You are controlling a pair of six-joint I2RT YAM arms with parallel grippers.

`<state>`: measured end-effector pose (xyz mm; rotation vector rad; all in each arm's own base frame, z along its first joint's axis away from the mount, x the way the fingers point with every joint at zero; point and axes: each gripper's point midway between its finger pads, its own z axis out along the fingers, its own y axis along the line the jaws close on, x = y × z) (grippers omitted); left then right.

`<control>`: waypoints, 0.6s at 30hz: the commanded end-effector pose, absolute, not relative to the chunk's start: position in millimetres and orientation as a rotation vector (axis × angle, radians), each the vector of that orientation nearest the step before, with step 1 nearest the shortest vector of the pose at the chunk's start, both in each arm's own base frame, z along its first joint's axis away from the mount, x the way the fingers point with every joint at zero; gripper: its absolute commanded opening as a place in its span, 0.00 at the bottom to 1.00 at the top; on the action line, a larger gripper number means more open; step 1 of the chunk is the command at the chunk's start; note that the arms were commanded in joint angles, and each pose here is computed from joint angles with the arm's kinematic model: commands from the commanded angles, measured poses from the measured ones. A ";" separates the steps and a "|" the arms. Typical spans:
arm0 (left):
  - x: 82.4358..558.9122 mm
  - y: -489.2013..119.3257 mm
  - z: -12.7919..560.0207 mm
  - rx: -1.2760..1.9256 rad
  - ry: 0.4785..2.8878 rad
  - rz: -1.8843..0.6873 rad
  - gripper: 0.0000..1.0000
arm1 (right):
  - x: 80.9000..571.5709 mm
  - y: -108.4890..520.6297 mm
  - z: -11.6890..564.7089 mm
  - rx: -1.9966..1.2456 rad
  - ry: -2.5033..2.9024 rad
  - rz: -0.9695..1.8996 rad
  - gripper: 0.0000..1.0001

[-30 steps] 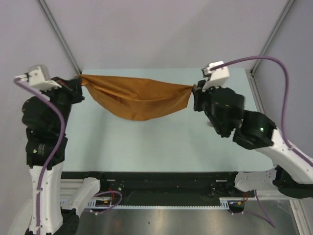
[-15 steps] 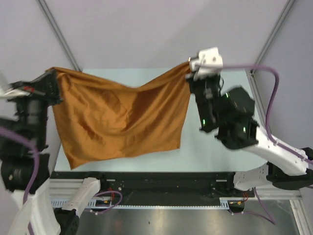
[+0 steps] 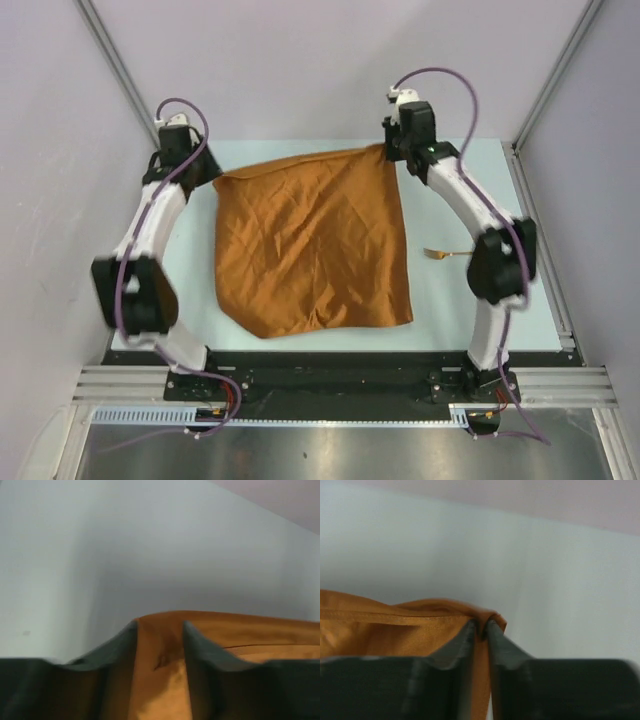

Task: Fold the napkin, place the utensils inside, and roll it up
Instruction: Flatten the napkin out

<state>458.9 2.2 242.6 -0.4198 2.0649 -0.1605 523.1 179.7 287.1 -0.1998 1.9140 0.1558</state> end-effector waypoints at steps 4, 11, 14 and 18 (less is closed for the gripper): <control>547.5 4.9 208.0 -0.438 2.177 -0.258 0.94 | 606.7 210.0 151.1 -0.224 2.232 0.531 0.65; 534.7 4.9 272.6 -0.373 2.100 -0.249 1.00 | 574.7 212.9 200.9 -0.219 2.152 0.585 0.85; 516.9 -2.5 259.4 -0.357 2.133 -0.280 1.00 | 537.9 215.7 195.0 -0.182 2.191 0.592 0.85; 488.0 -17.8 222.8 -0.293 2.258 -0.304 1.00 | 481.6 224.3 169.6 -0.153 2.334 0.553 0.81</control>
